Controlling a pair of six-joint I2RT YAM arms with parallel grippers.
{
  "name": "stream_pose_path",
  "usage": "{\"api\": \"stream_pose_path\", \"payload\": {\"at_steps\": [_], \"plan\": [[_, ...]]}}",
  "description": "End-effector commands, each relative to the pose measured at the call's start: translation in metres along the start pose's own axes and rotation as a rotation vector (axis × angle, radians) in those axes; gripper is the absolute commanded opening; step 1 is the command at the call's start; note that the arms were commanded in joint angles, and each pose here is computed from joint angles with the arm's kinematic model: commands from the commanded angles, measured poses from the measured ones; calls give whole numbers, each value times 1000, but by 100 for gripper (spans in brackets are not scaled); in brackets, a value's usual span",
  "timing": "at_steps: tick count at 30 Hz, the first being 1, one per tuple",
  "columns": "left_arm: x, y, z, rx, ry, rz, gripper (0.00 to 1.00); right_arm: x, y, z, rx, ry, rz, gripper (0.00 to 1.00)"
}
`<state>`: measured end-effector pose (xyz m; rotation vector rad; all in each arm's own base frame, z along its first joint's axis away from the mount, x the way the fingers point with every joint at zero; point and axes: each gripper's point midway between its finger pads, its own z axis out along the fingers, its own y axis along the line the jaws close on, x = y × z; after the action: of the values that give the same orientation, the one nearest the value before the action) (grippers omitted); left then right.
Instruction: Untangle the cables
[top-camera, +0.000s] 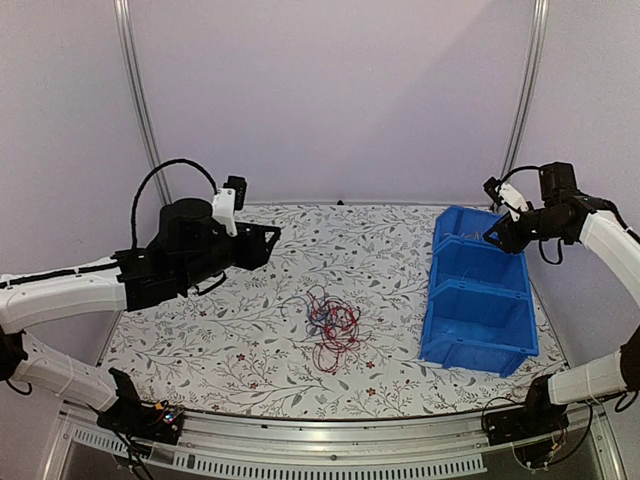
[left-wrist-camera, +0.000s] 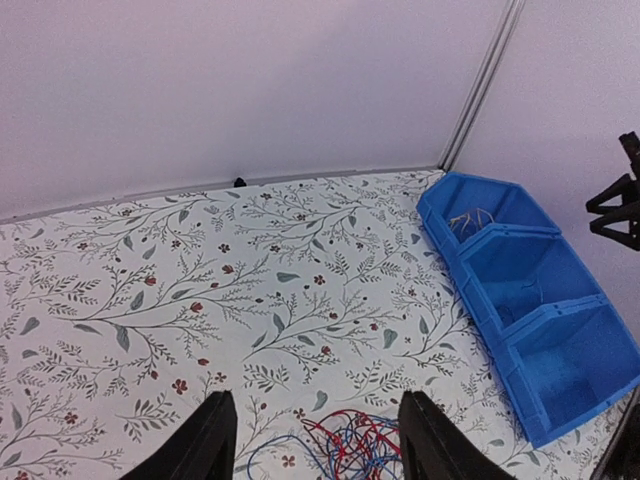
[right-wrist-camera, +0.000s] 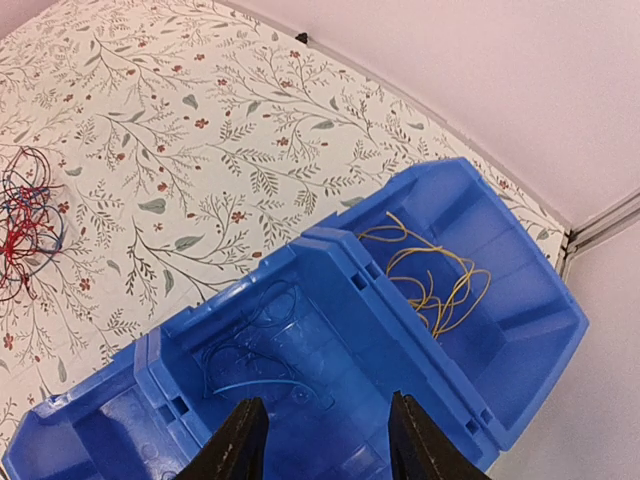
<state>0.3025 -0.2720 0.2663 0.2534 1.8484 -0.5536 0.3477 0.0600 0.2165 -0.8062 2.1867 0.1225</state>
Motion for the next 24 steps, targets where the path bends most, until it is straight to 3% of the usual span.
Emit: {"api": "stream_pose_path", "payload": {"at_steps": [1, 6, 11, 24], "plan": [[25, 5, 20, 3, 136, -4, 55, -36, 11, -19, -83, -124, -25, 46], [70, 9, 49, -21, 352, -16, 55, -65, 31, -18, -241, -221, -25, 46], [107, 5, 75, -16, 521, -61, 55, -79, 81, 4, -375, -199, -84, 46], [169, -5, 125, 61, 660, -187, 50, -67, 204, 86, -643, -66, -229, 45]]}}
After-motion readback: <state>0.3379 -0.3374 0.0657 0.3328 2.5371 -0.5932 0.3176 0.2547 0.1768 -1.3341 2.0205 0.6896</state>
